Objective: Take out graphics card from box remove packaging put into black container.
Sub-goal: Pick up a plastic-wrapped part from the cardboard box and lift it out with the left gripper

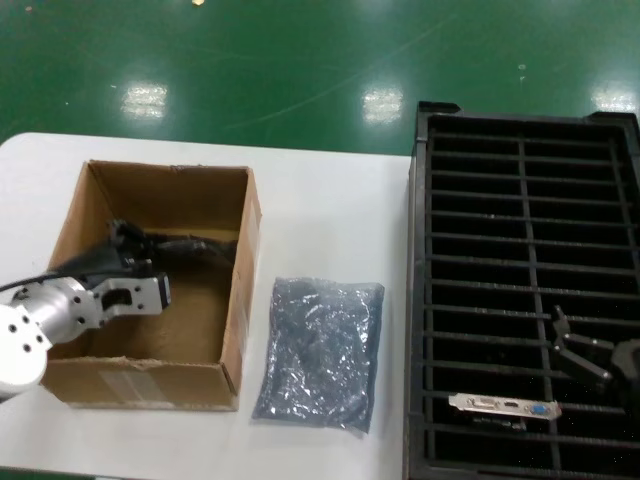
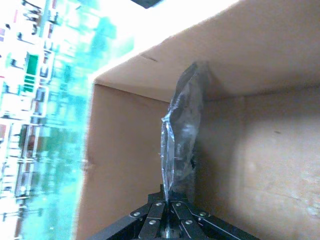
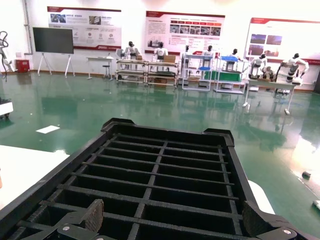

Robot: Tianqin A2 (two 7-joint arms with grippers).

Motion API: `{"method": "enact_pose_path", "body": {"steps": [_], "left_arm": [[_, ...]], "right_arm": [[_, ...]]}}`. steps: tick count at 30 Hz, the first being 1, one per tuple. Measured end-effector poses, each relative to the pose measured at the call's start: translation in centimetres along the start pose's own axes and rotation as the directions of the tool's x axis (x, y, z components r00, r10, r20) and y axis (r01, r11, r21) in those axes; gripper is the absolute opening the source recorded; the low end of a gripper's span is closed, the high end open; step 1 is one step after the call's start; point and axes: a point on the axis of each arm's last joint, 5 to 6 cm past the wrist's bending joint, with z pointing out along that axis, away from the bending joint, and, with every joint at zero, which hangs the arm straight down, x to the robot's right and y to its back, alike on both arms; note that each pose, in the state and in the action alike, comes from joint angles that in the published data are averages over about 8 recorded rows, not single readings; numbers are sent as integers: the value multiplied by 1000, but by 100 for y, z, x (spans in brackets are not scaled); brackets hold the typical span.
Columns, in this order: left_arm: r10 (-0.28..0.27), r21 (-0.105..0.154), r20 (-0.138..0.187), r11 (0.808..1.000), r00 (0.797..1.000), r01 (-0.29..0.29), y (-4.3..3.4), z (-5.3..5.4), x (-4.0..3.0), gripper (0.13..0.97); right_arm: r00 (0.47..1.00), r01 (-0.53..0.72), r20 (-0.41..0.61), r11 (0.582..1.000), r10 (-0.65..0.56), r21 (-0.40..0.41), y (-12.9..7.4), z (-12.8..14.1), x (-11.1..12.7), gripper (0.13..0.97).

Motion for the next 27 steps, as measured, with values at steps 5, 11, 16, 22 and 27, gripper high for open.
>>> {"method": "enact_pose_path", "body": {"steps": [5,11,16,22,27], "left_arm": [[1,15,63,1000,998,-2,-63,-154,-129,138],[2,29,138,1000,990,-6,-125,-393,-257,138],[-1,46,205,999,979,-9,-195,-643,-349,138],[-9,72,276,997,961,-11,-293,-962,-416,138],[-17,92,308,996,951,-12,-358,-1204,-402,138]], "right_arm": [[1000,0,0,1000,0,0,0,0,0,966],[1000,0,0,1000,0,0,0,0,0,966],[1000,0,0,1000,0,0,0,0,0,966],[1000,0,0,1000,0,0,0,0,0,966],[1000,0,0,1000,0,0,0,0,0,966]]}}
